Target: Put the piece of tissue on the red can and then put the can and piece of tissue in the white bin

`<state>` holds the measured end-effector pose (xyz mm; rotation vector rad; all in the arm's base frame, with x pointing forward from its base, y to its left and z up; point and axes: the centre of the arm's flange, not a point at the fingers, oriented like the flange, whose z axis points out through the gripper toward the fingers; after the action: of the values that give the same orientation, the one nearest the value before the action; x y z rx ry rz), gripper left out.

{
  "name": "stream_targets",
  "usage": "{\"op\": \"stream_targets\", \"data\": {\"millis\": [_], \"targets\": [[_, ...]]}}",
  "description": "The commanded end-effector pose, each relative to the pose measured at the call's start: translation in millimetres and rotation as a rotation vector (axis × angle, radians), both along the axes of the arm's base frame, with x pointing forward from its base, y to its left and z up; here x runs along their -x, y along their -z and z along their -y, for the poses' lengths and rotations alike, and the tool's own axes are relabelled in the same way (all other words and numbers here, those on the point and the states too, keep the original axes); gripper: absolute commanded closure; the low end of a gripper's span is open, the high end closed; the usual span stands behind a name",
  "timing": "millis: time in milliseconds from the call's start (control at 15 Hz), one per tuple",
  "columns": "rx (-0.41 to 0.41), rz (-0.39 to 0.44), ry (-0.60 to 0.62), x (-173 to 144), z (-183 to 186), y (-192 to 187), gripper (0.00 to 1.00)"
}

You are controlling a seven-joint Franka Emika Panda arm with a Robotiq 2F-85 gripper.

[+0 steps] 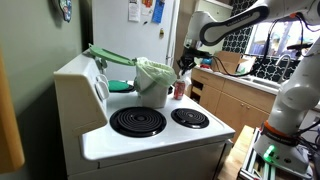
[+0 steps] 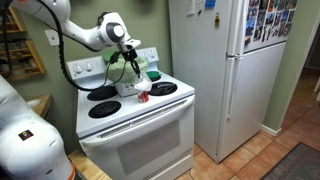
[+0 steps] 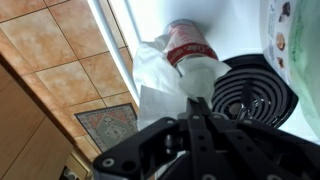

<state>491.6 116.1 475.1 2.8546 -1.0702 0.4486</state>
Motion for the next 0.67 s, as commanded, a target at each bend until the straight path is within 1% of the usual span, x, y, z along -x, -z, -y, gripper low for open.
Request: {"op": "stream_targets", "data": {"millis": [0,200,600], "targets": [[-0.029,-0.009,-0.024,-3.4,4.1,14.8,1.00],[-0.029,-0.056,-0.035,-5.1,4.4,26.3,1.00],[-0.003,-0.092,-0.050,-8.6,5.7,45.9,1.00]]}}
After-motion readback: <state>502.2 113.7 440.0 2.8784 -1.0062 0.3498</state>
